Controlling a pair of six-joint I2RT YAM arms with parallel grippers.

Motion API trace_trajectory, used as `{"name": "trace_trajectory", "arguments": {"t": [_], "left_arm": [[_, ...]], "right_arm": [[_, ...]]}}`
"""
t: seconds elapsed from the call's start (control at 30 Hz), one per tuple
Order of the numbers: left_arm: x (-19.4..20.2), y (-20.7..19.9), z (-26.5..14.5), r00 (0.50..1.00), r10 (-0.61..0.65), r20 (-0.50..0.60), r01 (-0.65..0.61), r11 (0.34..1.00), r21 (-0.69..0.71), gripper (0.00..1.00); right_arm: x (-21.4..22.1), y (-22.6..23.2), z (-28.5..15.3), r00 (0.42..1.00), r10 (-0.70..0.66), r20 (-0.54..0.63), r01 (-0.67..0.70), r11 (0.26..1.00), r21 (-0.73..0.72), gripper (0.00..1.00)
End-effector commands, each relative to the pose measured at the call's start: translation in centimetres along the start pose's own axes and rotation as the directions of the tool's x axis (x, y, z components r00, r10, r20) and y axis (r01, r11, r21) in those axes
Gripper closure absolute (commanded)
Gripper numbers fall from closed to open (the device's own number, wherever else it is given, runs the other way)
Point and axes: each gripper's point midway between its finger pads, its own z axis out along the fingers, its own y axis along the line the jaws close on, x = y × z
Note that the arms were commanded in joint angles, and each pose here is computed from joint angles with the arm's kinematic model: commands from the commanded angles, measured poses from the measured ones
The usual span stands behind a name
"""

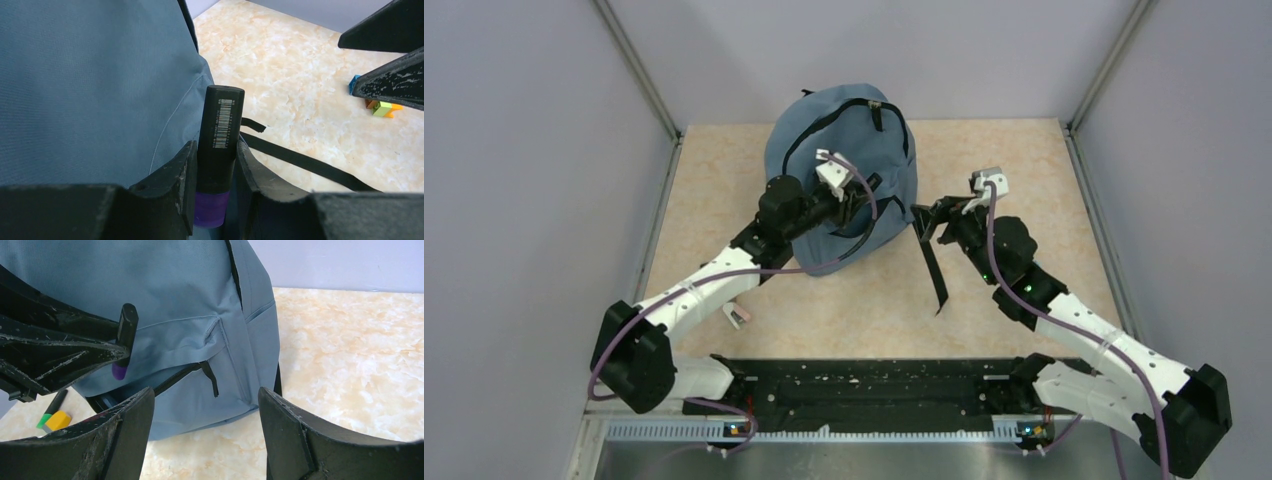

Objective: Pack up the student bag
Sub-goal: Place the stationery in the student bag.

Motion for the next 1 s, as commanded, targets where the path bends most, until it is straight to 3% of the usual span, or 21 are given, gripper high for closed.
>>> {"name": "trace_trajectory", "arguments": {"t": [0.0, 0.47, 0.53, 0.8, 0.97], "left_arm": [[-0.5, 0.5, -0.7, 0.999, 0.001, 0.037, 0.000, 1.000, -0.027, 0.91], [4.6, -1.6, -0.5, 0.980, -0.099, -0.174, 0.112, 0.991, 0.072, 0.87], [5.1, -1.7, -0.6, 0.975, -0.100, -0.197, 0.116, 0.991, 0.071, 0.81], [4.0, -1.0, -0.8, 0.979, -0.114, -0.172, 0.121, 0.992, 0.030, 0.41], [3.4, -0.6, -0.9, 0.980, -0.125, -0.155, 0.127, 0.992, 0.004, 0.32]], "right_arm": [[-1.1, -0.3, -0.1, 0.999, 0.002, 0.039, -0.002, 1.000, 0.009, 0.26], [-0.9, 0.1, 0.2, 1.000, 0.008, 0.028, -0.008, 1.000, -0.006, 0.25], [-0.9, 0.1, 0.2, 1.000, 0.010, 0.029, -0.010, 1.000, -0.008, 0.25], [-0.8, 0.2, 0.3, 1.000, 0.015, 0.024, -0.015, 1.000, -0.013, 0.25], [-0.8, 0.2, 0.2, 1.000, 0.016, 0.023, -0.016, 1.000, -0.010, 0.25]]}}
